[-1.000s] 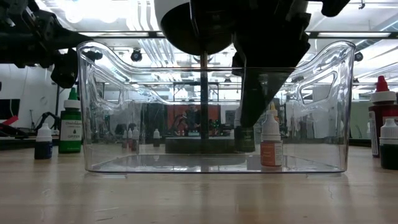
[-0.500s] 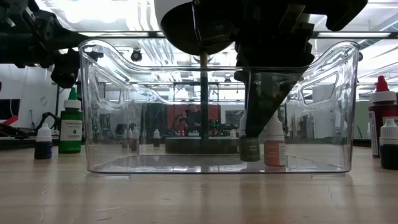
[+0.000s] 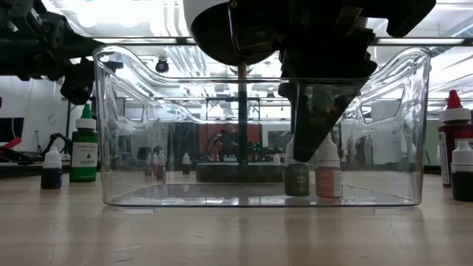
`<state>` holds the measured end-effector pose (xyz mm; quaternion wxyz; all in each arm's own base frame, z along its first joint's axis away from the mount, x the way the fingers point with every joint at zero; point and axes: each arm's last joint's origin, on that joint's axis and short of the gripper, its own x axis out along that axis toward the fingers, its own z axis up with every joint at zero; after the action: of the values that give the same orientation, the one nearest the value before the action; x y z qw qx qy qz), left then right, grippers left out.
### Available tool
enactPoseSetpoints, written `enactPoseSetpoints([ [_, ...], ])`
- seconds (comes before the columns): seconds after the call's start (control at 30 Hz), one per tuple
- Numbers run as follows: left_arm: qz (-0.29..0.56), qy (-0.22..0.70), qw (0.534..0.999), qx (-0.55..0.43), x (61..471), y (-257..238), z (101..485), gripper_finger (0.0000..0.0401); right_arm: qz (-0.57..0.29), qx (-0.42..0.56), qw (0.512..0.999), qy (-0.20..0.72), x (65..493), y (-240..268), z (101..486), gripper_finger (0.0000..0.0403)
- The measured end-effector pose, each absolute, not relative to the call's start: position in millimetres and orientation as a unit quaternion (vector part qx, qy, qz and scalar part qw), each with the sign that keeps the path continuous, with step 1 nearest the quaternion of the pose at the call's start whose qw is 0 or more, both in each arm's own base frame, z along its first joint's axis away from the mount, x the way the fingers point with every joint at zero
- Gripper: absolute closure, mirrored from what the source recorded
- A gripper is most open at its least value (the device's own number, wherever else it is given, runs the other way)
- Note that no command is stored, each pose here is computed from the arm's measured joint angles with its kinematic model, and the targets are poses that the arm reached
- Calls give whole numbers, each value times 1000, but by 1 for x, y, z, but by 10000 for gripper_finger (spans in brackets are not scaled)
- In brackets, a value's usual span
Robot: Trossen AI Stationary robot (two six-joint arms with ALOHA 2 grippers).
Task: Pick & Place food coloring
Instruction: Put the top small green food coloring bottle into the transparent bin
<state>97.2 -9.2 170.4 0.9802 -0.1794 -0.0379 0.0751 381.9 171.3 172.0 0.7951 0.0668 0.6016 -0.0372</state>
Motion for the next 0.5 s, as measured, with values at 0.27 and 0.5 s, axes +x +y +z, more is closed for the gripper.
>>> enactPoseSetpoints([
  [0.27, 75, -38, 980, -179, 97, -9, 170, 240, -34, 71, 800, 595, 379, 170, 184, 261],
  [0.5, 75, -38, 980, -179, 97, -9, 170, 240, -33, 78, 807, 585, 375, 165, 201, 254],
])
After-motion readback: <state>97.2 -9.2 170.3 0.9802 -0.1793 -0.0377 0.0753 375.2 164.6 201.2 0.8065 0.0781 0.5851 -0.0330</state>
